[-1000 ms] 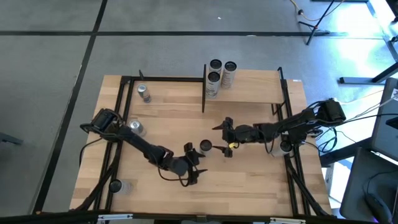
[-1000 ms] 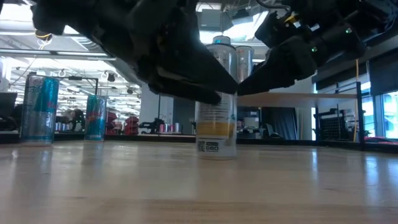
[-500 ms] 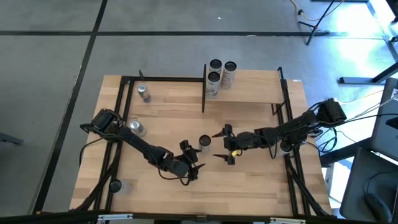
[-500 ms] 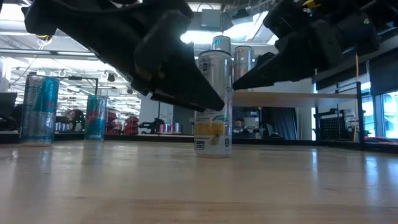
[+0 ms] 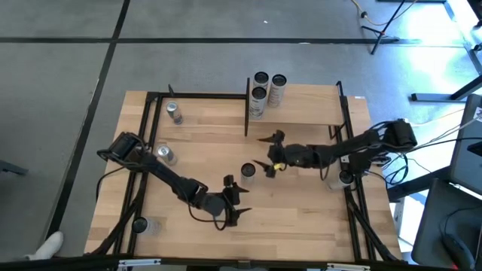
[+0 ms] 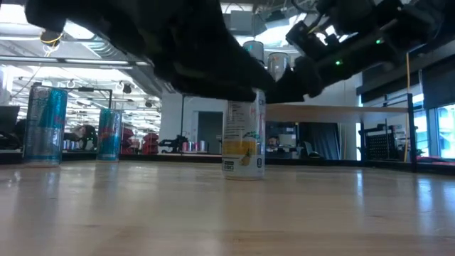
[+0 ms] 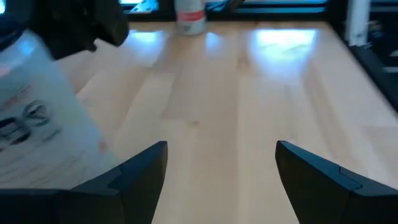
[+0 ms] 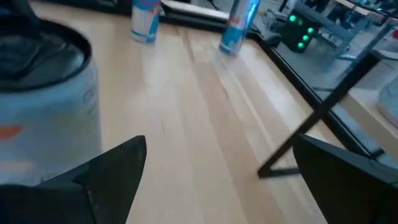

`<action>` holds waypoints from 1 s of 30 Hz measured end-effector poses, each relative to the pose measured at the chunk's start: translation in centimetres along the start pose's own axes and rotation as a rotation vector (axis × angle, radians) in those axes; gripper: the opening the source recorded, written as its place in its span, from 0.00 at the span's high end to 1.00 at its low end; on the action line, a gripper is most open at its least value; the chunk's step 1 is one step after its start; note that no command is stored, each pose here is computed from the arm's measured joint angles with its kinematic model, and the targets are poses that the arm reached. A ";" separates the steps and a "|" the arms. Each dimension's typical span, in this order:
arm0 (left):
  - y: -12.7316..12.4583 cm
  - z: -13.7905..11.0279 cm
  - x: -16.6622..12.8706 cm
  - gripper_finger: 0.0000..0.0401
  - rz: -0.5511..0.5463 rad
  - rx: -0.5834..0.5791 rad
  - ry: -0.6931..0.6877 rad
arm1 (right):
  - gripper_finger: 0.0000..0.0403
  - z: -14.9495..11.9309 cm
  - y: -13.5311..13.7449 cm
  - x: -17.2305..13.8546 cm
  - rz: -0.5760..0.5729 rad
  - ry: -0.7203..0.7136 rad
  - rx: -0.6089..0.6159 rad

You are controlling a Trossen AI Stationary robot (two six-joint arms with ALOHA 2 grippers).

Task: Place canned beverage on shelf
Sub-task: Put the white yellow soda can aligned with the other white yellow soda can on the shelf

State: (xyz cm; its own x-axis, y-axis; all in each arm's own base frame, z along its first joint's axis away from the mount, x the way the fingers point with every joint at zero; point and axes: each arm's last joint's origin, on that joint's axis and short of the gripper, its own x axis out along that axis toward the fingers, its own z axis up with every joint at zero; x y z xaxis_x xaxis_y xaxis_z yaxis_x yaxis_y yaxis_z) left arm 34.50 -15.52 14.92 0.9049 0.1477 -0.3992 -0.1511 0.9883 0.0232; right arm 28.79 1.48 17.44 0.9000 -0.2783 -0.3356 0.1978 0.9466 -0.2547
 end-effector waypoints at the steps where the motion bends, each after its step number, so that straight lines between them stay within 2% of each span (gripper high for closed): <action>1: 0.2 0.0 0.1 0.29 0.013 -0.001 0.004 | 0.02 0.0 -0.1 0.2 0.017 -0.014 0.008; 5: 1.1 -0.1 0.5 0.29 0.096 -0.018 0.016 | 0.02 -0.2 0.2 0.8 0.104 -0.051 0.017; 10: 1.0 -0.7 0.2 0.29 0.173 0.004 0.033 | 0.02 -0.3 0.8 0.6 0.137 -0.035 0.005; 19: -0.1 -1.2 -0.8 0.29 0.214 0.055 0.034 | 0.02 -0.2 2.6 -0.2 0.185 -0.028 0.019; 30: 0.2 -1.4 -0.8 0.29 0.273 0.066 0.042 | 0.02 0.4 3.8 -1.1 0.253 -0.057 0.032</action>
State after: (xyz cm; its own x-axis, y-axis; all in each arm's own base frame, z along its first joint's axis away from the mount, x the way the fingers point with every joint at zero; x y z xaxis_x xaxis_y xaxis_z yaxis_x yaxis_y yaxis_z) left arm 33.14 -15.46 13.99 0.8169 0.4084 -0.4073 -0.3596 0.9127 0.1940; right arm 28.70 5.41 17.17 0.9426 -0.0229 -0.3331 -0.0255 0.9898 -0.1403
